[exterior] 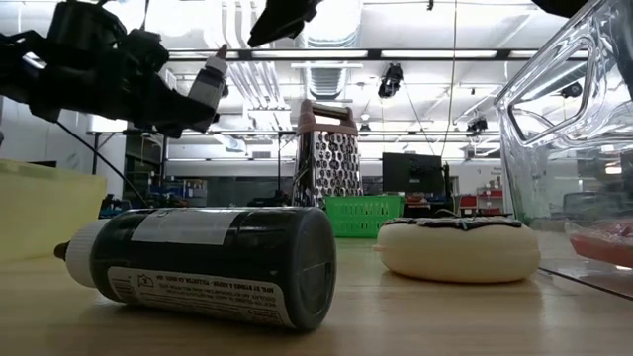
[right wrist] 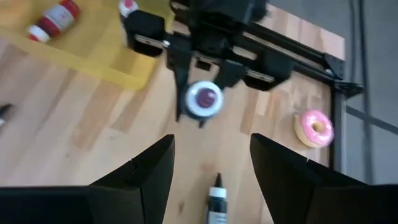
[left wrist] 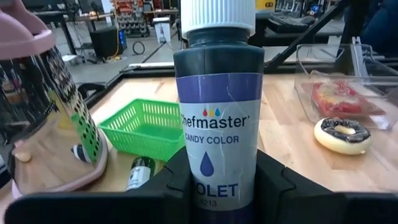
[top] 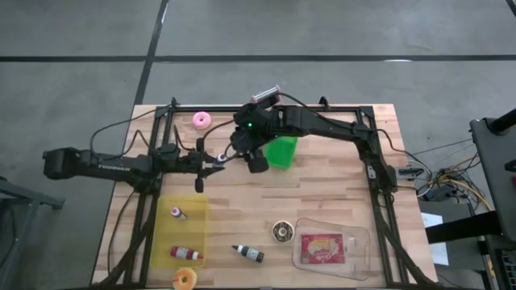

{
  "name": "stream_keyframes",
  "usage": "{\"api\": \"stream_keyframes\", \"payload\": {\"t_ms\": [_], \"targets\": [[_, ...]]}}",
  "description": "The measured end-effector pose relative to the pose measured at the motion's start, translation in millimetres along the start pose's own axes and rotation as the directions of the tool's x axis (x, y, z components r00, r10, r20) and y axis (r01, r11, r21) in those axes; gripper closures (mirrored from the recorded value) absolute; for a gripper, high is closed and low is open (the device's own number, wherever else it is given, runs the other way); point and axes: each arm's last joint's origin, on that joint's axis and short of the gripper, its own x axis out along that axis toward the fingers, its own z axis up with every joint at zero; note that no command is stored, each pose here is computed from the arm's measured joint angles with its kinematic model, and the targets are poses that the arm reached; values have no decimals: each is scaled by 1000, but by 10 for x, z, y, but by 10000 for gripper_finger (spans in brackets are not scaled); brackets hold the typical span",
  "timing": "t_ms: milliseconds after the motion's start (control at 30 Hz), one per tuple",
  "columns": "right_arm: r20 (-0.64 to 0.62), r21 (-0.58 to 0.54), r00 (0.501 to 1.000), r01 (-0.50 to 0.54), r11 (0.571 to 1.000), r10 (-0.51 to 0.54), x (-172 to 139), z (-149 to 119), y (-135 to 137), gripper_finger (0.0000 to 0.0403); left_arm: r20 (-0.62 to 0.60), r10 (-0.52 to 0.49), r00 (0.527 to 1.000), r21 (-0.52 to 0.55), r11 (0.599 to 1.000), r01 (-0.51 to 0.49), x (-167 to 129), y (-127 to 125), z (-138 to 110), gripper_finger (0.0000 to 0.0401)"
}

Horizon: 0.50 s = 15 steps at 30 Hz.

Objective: Pick & Place Food Item
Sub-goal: Put the violet ink bottle into the yellow bin

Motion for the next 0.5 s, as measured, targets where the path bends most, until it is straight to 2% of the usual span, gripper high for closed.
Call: {"api": "stream_keyframes", "payload": {"t_ms": [500], "targets": [[-23, 26, 999, -43, 999, 43, 55, -48, 30, 200, -13, -3, 1000, -39, 999, 3, 352, 50, 74, 306]]}}
